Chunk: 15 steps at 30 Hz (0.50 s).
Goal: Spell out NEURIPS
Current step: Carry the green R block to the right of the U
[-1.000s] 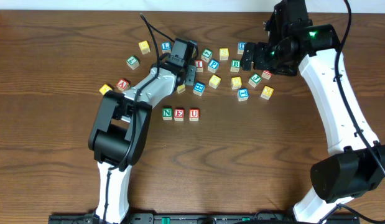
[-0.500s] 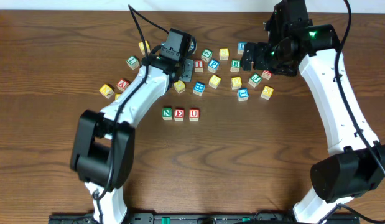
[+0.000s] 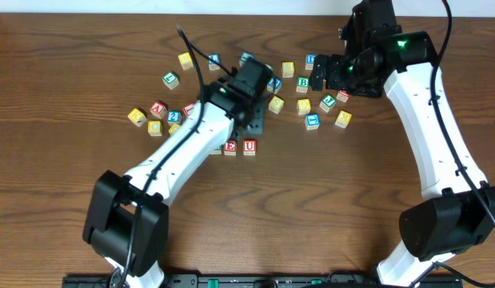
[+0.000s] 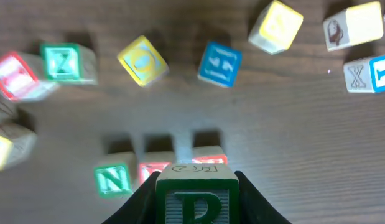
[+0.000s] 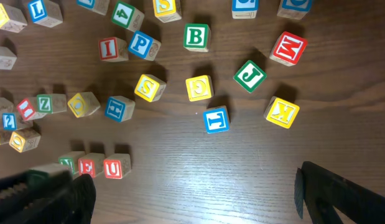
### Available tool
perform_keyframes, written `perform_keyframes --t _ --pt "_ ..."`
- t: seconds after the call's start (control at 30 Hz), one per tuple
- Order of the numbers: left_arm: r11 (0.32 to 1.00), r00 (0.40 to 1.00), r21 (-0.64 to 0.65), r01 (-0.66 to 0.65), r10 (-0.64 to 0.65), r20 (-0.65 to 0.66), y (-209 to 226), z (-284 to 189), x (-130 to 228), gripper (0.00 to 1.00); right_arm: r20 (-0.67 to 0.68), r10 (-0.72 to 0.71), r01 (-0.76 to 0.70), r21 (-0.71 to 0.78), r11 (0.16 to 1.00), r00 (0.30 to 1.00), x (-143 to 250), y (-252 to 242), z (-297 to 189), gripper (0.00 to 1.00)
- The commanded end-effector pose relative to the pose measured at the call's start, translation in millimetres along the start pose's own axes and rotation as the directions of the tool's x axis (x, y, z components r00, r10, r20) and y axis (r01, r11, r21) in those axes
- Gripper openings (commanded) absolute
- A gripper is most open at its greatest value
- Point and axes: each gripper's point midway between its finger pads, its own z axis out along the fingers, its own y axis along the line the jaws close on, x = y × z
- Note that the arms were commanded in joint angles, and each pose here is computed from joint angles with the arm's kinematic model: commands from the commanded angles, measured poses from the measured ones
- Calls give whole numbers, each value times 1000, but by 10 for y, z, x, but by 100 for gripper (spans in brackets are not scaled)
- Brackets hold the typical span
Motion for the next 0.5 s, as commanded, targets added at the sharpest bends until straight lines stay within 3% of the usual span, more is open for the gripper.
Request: perform_keyframes --t 0.0,0.27,0.47 --pt "999 998 -10 50 -51 -34 -110 169 223 28 -4 4 -4 -8 1000 1000 27 35 -7 99" --pt "999 1000 40 -5 5 5 -427 454 354 28 -4 4 -4 -8 1000 1000 27 35 -7 99" --pt "999 1000 24 24 -24 -2 -439 644 375 27 -4 4 -4 -8 1000 1000 27 35 -7 99"
